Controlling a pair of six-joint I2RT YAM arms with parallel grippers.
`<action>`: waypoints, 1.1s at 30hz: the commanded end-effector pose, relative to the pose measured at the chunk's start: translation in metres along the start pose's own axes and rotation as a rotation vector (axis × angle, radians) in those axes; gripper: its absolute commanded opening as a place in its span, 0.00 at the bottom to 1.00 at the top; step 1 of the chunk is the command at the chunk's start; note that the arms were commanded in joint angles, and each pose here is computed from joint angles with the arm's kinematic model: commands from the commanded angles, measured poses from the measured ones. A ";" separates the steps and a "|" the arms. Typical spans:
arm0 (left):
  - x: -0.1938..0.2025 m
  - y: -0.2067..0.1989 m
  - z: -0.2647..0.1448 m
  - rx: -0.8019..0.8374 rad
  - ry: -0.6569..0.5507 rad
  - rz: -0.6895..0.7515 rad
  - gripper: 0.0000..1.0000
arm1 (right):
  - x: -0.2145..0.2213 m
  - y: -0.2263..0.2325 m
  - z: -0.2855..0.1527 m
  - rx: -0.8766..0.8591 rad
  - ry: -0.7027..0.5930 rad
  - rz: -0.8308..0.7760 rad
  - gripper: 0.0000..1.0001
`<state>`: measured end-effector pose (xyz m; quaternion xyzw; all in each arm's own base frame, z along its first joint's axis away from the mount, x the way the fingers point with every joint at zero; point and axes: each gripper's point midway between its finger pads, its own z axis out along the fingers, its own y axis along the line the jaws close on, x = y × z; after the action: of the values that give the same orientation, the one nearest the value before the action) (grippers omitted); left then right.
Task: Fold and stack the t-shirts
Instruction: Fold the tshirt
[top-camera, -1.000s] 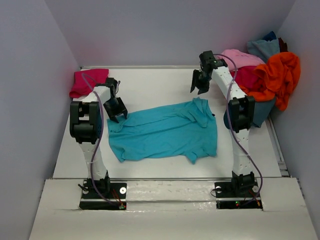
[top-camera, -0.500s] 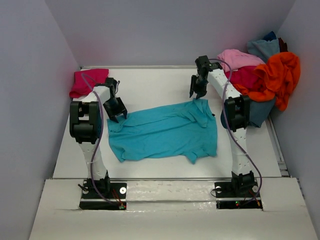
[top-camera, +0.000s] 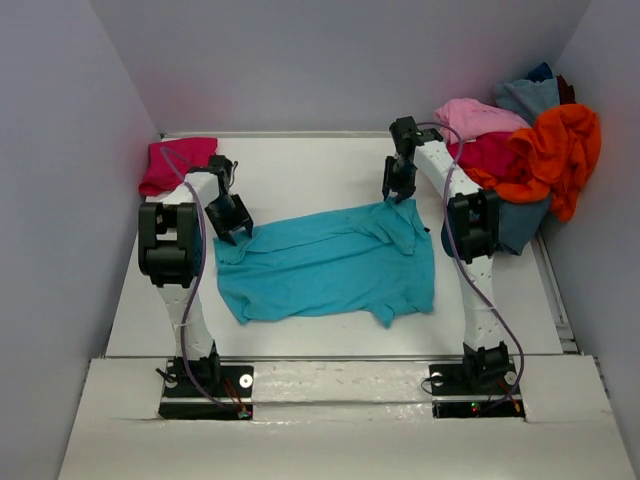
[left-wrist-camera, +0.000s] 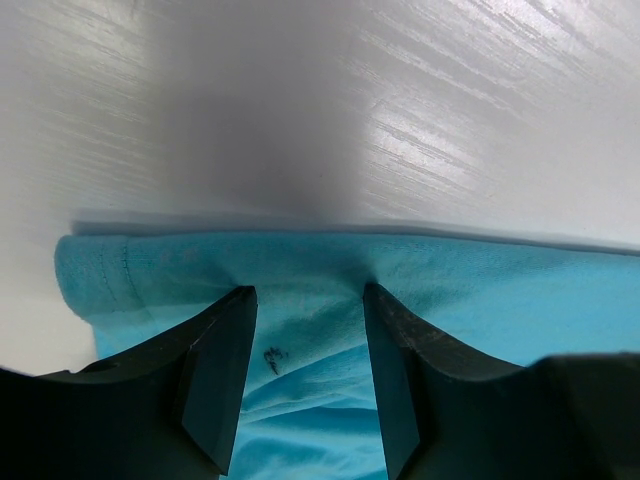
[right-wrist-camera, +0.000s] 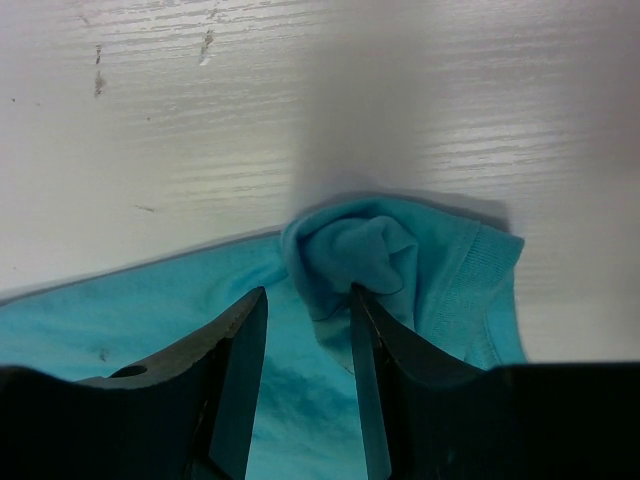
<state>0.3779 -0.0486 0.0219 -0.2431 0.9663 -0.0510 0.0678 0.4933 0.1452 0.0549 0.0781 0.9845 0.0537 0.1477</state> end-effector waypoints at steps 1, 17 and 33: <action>-0.008 0.003 0.001 -0.013 -0.012 0.011 0.59 | -0.001 -0.009 0.004 0.046 -0.005 -0.015 0.44; -0.010 0.009 0.004 -0.034 -0.013 0.000 0.59 | -0.004 -0.015 0.012 0.088 -0.009 -0.002 0.08; -0.015 0.023 0.001 -0.055 -0.026 -0.033 0.59 | -0.032 -0.068 -0.015 0.133 -0.064 0.146 0.07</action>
<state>0.3800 -0.0389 0.0214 -0.2551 0.9632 -0.0493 0.0680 0.5001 0.0997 0.0393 0.1342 0.9815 0.0131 0.1361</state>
